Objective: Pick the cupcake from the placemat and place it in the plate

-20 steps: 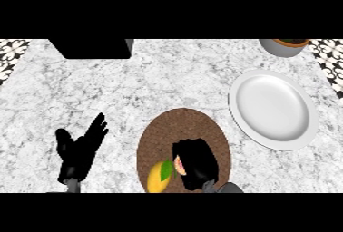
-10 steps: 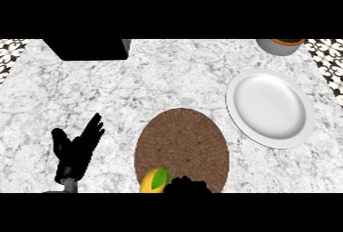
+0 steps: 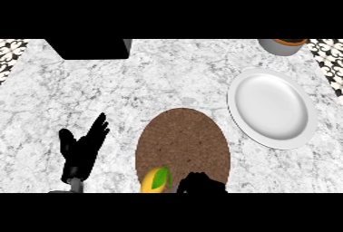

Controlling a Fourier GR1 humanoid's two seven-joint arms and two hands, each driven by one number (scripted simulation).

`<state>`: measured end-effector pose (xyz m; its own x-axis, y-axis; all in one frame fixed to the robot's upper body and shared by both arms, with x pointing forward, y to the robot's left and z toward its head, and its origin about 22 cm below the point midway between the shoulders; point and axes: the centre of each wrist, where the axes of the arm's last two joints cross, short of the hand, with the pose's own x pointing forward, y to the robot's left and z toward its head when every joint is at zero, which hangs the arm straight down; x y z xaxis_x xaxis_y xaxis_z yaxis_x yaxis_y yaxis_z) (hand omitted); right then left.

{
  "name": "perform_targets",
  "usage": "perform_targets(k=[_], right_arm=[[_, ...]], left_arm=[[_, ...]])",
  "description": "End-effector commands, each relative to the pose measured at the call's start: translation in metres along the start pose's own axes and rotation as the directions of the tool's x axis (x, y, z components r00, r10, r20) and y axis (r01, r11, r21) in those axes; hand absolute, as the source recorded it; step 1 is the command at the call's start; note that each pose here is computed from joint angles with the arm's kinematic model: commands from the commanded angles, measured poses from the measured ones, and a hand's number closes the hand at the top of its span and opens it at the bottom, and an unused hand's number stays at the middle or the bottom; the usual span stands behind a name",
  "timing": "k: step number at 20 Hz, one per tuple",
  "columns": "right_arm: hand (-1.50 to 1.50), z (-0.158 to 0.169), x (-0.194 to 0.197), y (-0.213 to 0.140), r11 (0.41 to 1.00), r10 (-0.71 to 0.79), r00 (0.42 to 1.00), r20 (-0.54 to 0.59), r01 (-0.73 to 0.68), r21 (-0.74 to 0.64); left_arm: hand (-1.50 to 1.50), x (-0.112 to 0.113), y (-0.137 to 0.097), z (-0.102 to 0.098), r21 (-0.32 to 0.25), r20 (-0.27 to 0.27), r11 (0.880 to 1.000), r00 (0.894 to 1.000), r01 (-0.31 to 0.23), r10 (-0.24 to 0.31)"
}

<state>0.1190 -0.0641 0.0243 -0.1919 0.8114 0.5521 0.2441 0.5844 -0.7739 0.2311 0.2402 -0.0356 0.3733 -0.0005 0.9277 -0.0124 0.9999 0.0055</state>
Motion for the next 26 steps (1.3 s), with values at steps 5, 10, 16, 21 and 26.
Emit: perform_targets(k=[5, 10, 16, 21, 26], right_arm=[[1.5, -0.026, -0.025, -0.044, 0.939, -0.279, 0.956, -0.092, 0.251, -0.237], [1.5, -0.069, -0.089, -0.08, 0.931, -0.192, 0.976, -0.107, 0.147, -0.334], [1.5, -0.123, -0.163, -0.097, 0.884, -0.164, 0.972, -0.169, 0.069, -0.462], [1.5, -0.169, -0.205, -0.104, 0.896, -0.188, 0.969, -0.158, 0.103, -0.433], [1.5, -0.197, -0.245, -0.093, 0.896, -0.187, 0.97, -0.154, 0.104, -0.432]], left_arm=[[0.0, -0.005, 0.0, 0.0, -0.025, 0.005, 1.0, 1.0, 0.005, -0.005], [0.0, 0.003, 0.003, -0.008, -0.006, -0.003, 1.0, 1.0, 0.001, -0.001], [0.0, 0.011, 0.014, 0.001, -0.024, 0.021, 0.999, 1.0, 0.022, -0.021], [0.0, -0.002, -0.003, -0.007, -0.036, -0.004, 0.999, 1.0, 0.007, -0.007], [0.0, 0.004, -0.01, -0.007, -0.043, 0.017, 0.999, 1.0, 0.012, -0.012]])
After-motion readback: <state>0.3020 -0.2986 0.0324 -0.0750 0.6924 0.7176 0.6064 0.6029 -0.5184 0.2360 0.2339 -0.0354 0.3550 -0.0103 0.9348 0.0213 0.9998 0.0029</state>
